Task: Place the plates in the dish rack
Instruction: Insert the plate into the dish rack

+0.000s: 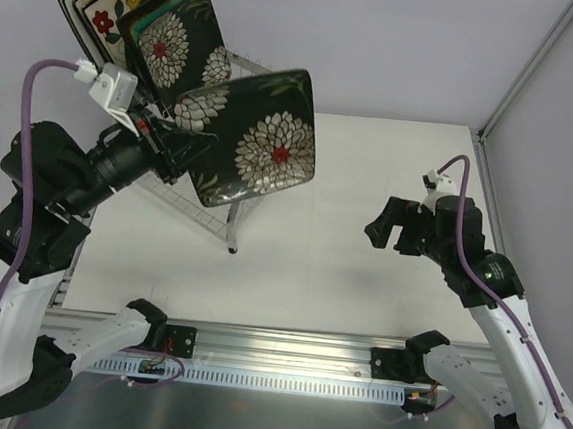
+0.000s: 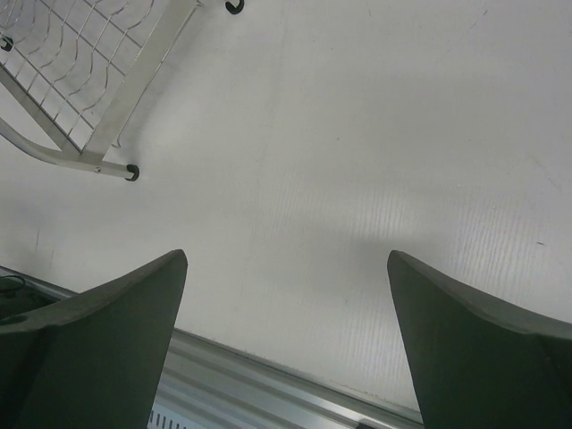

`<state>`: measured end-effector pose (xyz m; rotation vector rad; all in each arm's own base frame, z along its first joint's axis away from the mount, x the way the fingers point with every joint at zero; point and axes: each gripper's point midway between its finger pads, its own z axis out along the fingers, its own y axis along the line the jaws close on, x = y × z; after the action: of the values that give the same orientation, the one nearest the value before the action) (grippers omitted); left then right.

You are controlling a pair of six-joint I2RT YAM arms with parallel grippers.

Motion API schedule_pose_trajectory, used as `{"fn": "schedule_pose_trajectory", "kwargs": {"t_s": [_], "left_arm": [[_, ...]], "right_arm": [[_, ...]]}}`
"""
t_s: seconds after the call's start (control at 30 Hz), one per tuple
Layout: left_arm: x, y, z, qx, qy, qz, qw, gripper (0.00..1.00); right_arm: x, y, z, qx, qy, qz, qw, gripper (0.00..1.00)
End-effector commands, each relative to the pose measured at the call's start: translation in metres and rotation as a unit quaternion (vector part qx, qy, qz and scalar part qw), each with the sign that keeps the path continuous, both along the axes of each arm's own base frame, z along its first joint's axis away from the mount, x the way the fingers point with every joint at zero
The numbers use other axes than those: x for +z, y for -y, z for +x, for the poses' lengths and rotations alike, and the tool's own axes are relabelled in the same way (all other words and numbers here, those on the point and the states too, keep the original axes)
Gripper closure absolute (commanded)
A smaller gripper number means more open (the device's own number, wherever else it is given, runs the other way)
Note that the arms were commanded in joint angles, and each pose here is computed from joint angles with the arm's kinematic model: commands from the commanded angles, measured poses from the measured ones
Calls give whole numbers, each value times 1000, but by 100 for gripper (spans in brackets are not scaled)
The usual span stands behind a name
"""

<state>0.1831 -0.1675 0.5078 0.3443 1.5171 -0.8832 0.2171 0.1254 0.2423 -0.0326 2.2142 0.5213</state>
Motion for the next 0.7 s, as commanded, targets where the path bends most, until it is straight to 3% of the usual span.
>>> {"fn": "schedule_pose_trajectory", "kwargs": {"t_s": [0.0, 0.33, 0.53, 0.67], "left_arm": [[108, -33, -5, 81, 168, -61, 980, 100], [148, -74, 55, 262, 245, -13, 933, 100], [158, -90, 76, 329, 291, -2, 898, 100], [154, -104, 97, 354, 294, 12, 888, 100]], "right_arm": [[3, 4, -5, 10, 8, -7, 1000, 0], [0, 3, -14, 32, 4, -11, 999, 0], [-2, 5, -20, 41, 3, -16, 999, 0], [-4, 8, -24, 41, 2, -20, 999, 0]]}}
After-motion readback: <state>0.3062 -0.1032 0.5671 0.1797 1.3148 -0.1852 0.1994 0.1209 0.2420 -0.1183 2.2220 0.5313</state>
